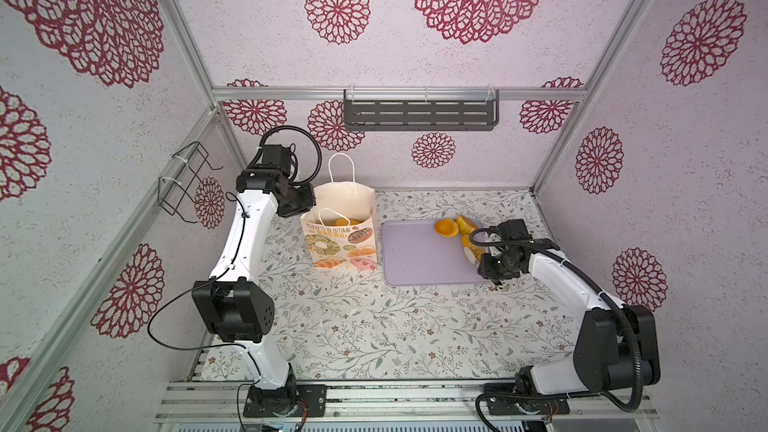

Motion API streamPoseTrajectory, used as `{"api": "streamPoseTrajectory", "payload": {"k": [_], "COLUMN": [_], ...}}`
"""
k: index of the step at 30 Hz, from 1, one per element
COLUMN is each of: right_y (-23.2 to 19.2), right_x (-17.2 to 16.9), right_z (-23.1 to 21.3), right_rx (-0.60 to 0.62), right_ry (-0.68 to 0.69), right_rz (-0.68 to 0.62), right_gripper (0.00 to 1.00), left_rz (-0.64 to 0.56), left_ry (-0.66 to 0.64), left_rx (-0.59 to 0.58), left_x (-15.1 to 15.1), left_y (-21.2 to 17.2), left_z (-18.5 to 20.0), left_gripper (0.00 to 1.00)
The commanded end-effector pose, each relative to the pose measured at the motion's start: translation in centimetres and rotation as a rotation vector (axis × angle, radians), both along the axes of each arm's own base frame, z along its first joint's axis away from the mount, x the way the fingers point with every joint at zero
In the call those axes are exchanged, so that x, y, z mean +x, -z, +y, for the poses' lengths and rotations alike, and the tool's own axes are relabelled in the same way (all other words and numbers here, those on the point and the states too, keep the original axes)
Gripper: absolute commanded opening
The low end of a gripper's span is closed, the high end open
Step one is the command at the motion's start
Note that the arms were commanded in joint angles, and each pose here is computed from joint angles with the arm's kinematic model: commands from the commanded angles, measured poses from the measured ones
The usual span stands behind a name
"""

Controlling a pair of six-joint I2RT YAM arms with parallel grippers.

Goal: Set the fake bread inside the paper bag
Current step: 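Lower the open tongs around the long yellow bread on the tray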

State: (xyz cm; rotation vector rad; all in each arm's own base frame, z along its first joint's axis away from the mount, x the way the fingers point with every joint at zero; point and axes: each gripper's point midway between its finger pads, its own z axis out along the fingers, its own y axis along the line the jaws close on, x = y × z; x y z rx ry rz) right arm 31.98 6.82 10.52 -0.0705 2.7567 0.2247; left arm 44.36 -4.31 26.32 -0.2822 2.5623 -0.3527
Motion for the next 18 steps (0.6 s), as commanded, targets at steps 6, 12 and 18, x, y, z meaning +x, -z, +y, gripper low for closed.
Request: {"api": "streamPoseTrajectory", "payload": {"k": [6, 12, 18], "right_y": [-1.8, -1.1, -0.1], "right_x": [1.7, 2.4, 2.5], "right_z": [-0.5, -0.2, 0.2], "right_rx": [-0.034, -0.028, -0.007], "right_ry": [-0.006, -0.016, -0.023], "right_rz": [-0.063, -0.045, -0.019], "right_gripper": [0.48, 0.48, 0.44], "left_rz": [-0.018, -0.014, -0.015], "left_ry": [0.010, 0.009, 0.010], "left_rx": [0.003, 0.006, 0.009], "left_x": [0.1, 0.1, 0.1], "left_y": [-0.4, -0.3, -0.3], "left_z": [-0.4, -0.4, -0.4], "left_gripper": [0.00, 0.00, 0.01]}}
